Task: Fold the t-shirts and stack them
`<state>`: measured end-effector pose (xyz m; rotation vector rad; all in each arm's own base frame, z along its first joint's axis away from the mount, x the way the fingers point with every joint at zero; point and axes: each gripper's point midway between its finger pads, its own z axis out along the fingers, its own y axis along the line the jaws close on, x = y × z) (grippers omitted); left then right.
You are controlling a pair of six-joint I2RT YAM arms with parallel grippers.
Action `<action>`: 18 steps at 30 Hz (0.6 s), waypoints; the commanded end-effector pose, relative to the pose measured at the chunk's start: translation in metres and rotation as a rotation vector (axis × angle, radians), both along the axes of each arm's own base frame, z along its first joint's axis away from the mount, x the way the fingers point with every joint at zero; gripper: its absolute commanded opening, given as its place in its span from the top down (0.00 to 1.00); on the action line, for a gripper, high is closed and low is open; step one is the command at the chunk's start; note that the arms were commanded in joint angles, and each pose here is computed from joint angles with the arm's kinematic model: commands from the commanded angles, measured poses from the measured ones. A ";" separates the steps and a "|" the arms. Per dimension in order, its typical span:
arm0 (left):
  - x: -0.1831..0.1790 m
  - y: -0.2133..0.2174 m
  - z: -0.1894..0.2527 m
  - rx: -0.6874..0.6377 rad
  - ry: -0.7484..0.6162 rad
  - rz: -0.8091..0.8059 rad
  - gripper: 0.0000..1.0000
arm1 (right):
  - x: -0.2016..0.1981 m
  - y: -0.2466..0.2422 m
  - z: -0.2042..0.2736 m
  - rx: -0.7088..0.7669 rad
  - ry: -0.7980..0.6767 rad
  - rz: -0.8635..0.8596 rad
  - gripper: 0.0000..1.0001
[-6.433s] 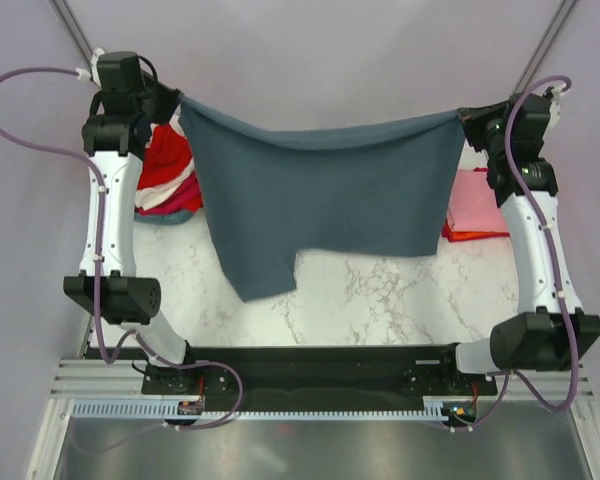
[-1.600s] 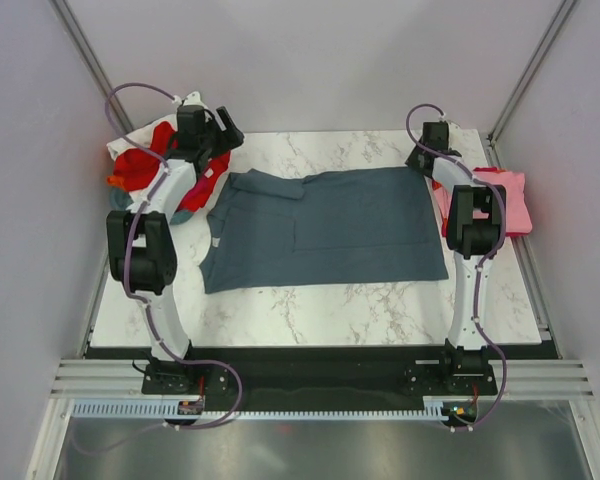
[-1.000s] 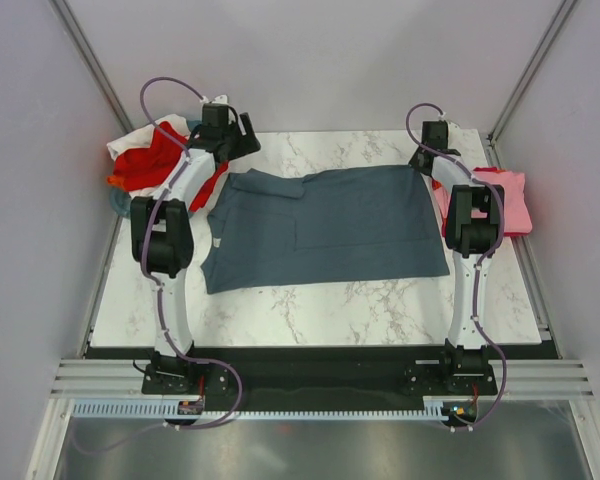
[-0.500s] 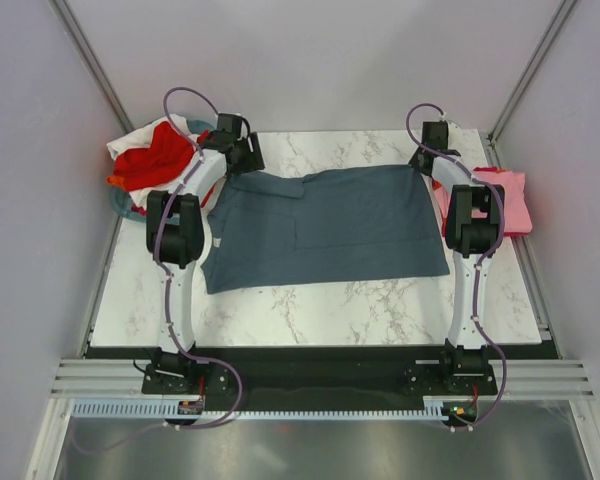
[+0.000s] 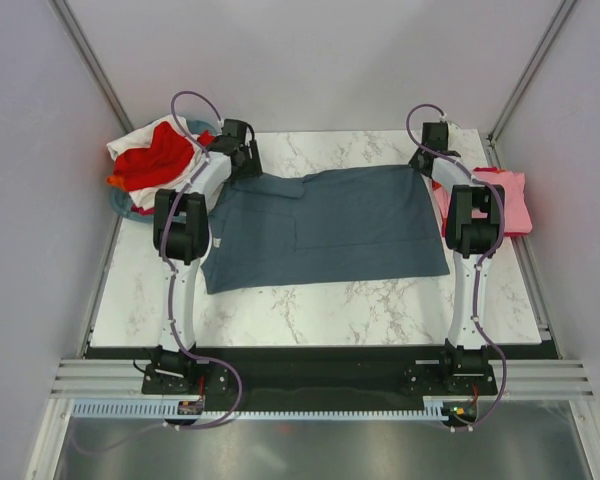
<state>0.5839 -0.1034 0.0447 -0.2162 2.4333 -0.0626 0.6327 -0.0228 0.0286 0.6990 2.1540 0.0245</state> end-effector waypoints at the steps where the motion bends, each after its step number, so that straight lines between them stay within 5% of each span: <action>1: 0.015 0.005 0.016 0.065 -0.056 -0.011 0.21 | -0.009 0.000 0.004 0.001 0.022 -0.003 1.00; 4: 0.017 0.004 0.017 0.063 -0.060 -0.016 0.28 | -0.010 0.001 0.006 -0.001 0.021 -0.003 1.00; 6: 0.018 0.002 0.019 0.051 -0.065 -0.018 0.44 | -0.010 0.000 0.006 0.000 0.021 -0.004 1.00; 11: 0.019 -0.003 0.030 0.062 -0.085 -0.035 0.64 | -0.009 0.002 0.005 0.008 0.021 0.008 1.00; 15: 0.021 -0.003 0.034 0.072 -0.094 -0.043 0.93 | -0.011 0.003 0.011 0.013 0.013 0.005 1.00; 18: 0.017 -0.002 0.039 0.078 -0.096 -0.033 0.98 | -0.011 0.004 0.016 0.017 0.005 0.007 1.00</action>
